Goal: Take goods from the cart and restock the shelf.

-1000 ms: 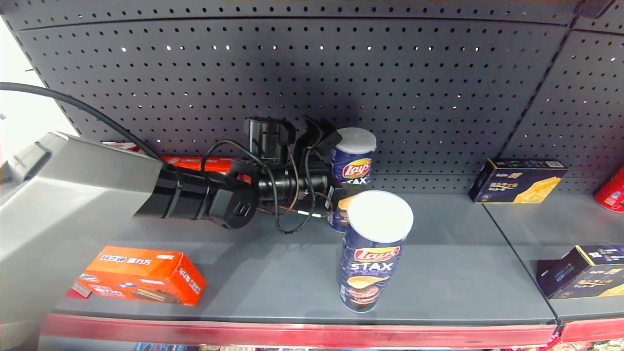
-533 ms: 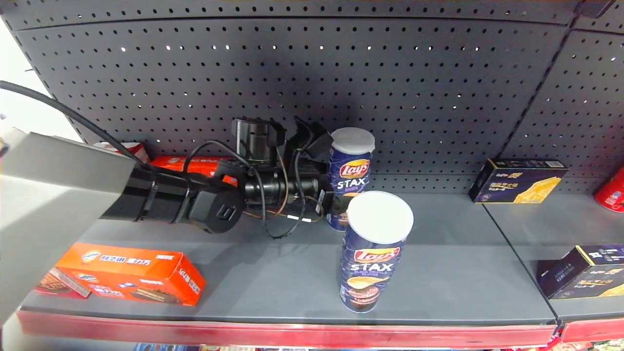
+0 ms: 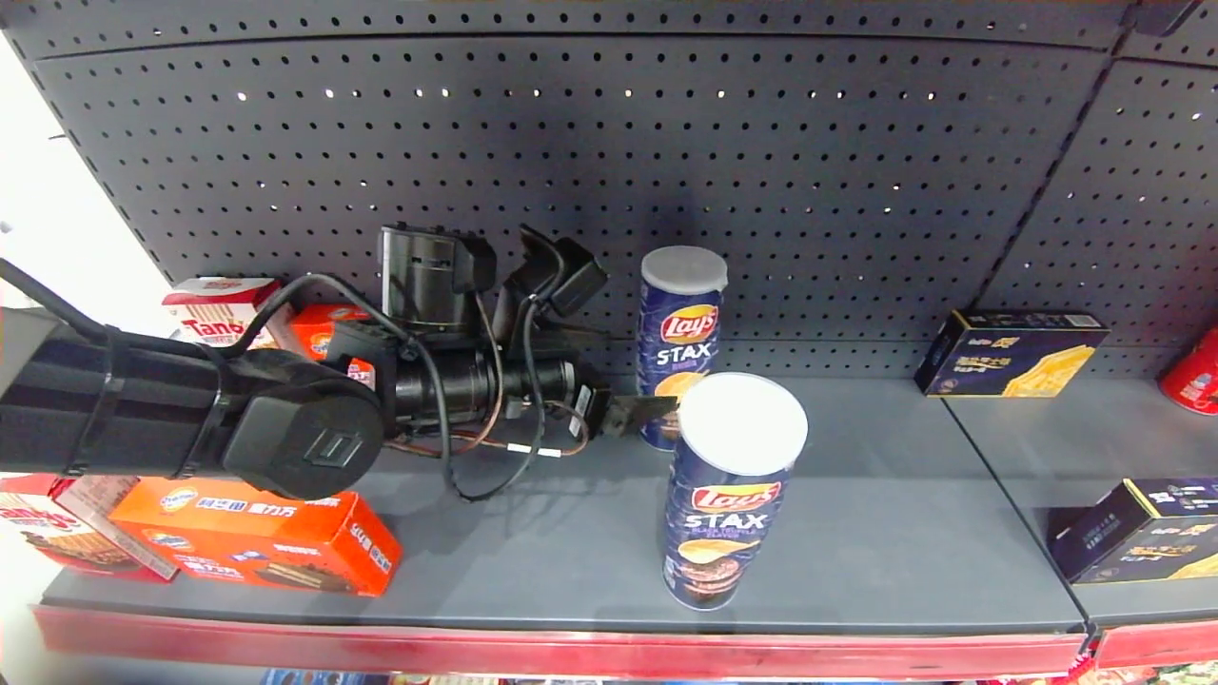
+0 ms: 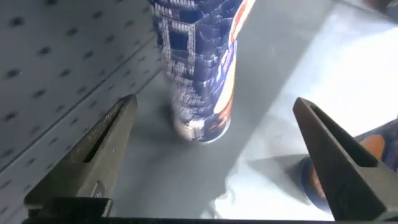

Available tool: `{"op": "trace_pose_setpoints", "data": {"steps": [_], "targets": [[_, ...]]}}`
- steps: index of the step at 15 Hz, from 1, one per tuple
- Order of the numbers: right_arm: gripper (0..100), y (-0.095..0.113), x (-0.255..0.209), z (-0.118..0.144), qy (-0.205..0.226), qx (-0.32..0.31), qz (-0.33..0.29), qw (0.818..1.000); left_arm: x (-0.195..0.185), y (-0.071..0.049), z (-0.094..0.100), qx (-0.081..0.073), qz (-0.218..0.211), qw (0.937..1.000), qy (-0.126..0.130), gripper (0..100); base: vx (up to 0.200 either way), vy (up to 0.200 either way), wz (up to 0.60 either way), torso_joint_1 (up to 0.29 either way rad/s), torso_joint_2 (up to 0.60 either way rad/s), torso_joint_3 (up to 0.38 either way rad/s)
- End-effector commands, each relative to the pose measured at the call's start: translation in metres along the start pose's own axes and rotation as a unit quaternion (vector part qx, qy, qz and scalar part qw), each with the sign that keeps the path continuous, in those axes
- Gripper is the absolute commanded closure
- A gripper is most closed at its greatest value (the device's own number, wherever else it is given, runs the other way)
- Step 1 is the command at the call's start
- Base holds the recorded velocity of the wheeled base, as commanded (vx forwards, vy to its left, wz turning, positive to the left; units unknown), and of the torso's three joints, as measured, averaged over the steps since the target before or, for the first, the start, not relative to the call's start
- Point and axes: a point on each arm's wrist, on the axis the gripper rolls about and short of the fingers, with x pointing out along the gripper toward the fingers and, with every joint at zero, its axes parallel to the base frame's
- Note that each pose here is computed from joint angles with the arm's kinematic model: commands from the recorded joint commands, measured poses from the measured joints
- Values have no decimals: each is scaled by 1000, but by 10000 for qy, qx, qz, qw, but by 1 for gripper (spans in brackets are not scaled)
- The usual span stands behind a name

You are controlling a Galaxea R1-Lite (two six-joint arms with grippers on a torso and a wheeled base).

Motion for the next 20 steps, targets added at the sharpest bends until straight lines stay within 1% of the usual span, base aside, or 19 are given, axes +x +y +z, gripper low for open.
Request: {"op": "trace_pose_setpoints", "data": {"steps": [1,3,4,6,8,9,16,20], "targets": [[0,0,0,0,7,-1,0,10000,-6,0,6,34,92,9999,-69,0,0,0,0,0,0,0],[0,0,0,0,7,-1,-8,10000,-2,2,6,36,191,9998,-54,0,0,0,0,0,0,0],[0,0,0,0,7,-1,-8,10000,4,5,3,24,259,9997,-8,0,0,0,0,0,0,0],[0,0,0,0,14,-1,0,10000,15,10,2,21,359,9994,0,0,0,0,0,0,0,0],[0,0,0,0,7,-1,0,10000,18,11,2,16,413,9991,4,0,0,0,0,0,0,0],[0,0,0,0,7,-1,0,10000,21,13,-1,-8,465,9989,52,0,0,0,0,0,0,0],[0,0,0,0,7,-1,-8,10000,16,24,-5,-64,712,9974,108,0,0,0,0,0,0,0],[0,0,0,0,14,-1,0,10000,16,26,-5,-81,803,9967,120,0,0,0,0,0,0,0]]}}
